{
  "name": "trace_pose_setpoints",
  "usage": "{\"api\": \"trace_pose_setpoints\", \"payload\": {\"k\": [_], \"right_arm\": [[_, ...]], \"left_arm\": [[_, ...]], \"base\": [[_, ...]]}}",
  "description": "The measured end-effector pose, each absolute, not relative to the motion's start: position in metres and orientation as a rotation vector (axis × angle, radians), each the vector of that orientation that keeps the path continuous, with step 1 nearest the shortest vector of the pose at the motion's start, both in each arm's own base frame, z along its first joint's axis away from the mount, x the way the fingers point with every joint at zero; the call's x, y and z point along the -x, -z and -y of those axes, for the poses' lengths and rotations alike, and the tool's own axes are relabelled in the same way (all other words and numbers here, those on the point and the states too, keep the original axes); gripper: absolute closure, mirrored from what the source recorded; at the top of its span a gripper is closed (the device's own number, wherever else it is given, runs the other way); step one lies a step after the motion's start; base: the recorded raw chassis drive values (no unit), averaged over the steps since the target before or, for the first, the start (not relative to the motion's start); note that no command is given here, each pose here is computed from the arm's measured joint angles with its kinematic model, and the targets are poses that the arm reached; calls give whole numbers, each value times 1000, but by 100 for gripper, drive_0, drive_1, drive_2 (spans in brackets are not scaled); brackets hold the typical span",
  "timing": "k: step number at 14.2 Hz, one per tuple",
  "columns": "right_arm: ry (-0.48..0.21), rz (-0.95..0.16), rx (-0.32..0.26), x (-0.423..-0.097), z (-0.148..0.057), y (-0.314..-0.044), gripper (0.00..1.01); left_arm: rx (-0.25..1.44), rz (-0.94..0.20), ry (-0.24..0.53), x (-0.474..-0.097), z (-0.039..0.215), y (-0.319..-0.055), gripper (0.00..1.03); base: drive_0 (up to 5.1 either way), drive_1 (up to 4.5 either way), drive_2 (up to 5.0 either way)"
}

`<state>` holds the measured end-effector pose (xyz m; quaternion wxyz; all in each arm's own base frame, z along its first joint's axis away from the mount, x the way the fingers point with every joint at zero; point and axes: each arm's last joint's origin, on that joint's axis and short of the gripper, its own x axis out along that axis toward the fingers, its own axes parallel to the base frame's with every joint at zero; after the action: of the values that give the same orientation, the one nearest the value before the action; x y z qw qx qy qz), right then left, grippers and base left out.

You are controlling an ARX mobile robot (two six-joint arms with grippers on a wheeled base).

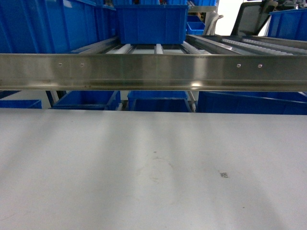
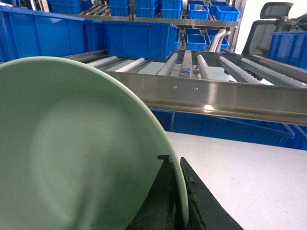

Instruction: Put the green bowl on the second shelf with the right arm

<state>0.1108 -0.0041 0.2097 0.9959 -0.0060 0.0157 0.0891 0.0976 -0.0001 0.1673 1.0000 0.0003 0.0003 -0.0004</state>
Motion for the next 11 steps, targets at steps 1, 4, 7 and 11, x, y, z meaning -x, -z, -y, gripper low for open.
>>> {"api": "trace_pose_setpoints", "payload": {"k": [1, 4, 7, 11], "right_arm": [[-178, -31, 12, -111, 4, -210, 99], [-179, -33, 12, -111, 4, -210, 99], [-179, -31, 12, -111, 4, -210, 99], [-180, -31, 12, -111, 4, -210, 99]], "left_arm": [[-1, -2, 0, -98, 0, -167, 5], [-1, -3, 0, -98, 0, -167, 5], [-1, -2, 0, -98, 0, -167, 5], [-1, -2, 0, -98, 0, -167, 5]], "base": [[-478, 109, 361], [-481, 109, 357], [-478, 123, 358], [-485, 136, 345]]}}
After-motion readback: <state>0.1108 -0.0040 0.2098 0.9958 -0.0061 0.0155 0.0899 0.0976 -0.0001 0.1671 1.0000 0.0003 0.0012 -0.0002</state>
